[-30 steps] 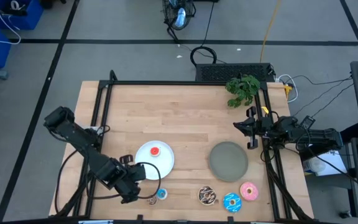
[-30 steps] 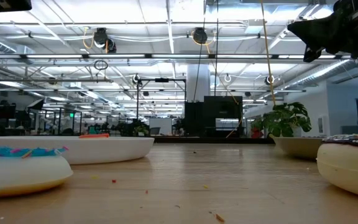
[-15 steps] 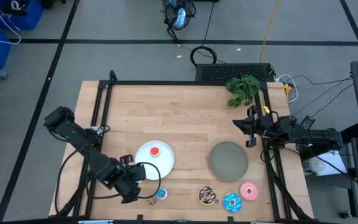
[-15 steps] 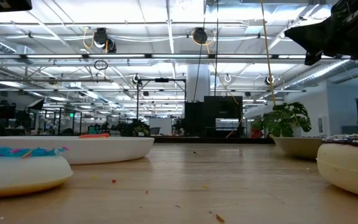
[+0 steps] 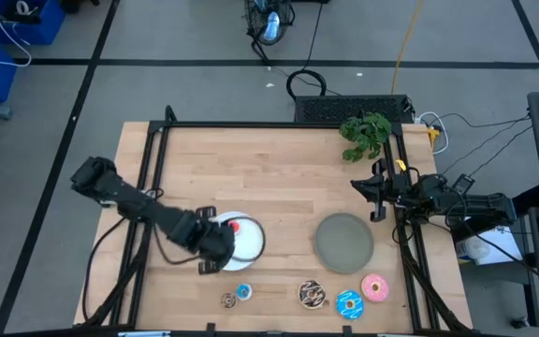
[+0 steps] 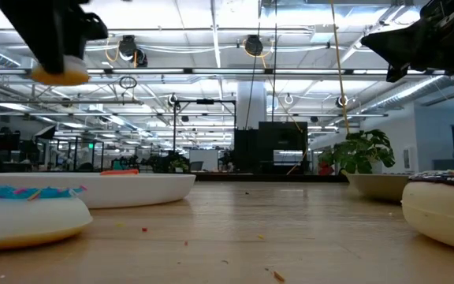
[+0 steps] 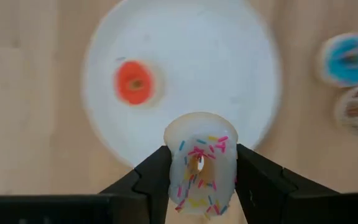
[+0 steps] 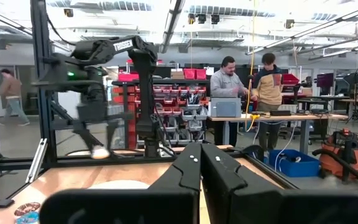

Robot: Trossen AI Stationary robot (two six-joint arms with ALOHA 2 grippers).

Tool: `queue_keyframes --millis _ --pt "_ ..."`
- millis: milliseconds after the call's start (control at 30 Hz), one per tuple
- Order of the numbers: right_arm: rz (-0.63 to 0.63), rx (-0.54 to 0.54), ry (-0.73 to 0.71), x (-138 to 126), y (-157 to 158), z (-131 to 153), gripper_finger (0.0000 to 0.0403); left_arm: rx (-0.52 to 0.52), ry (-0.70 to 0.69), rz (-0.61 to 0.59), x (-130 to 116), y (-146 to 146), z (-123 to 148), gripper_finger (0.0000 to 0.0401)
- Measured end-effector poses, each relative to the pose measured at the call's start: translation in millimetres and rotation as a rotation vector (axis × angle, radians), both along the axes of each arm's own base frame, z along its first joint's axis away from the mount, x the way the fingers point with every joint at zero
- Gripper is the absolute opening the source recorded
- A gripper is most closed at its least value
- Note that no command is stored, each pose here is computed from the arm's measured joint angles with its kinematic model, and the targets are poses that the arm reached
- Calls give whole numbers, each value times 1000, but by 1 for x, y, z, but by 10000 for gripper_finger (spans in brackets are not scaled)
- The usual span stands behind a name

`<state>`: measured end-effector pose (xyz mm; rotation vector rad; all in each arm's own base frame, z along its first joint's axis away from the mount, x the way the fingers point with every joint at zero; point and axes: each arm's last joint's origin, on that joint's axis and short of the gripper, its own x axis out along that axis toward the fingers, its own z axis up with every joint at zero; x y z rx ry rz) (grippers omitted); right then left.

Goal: Pick & Place donuts
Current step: Put the small white donut on the white plate

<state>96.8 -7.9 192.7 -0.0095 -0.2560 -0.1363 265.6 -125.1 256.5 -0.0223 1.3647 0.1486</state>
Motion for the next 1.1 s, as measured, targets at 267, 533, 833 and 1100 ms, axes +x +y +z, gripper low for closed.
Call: queue_keyframes --millis 267,533,833,1100 --pt "-1 -6 1 0 0 0 0 15 1 42 13 33 -12 161" --pt "-2 -7 1 0 0 0 0 -108 14 -1 8 31 -50 161" --pt "-1 -7 -6 0 0 1 0 -109 26 -5 -2 22 -65 161" --pt "-1 -7 -6 0 0 1 0 -69 1 7 -1 23 -68 161"
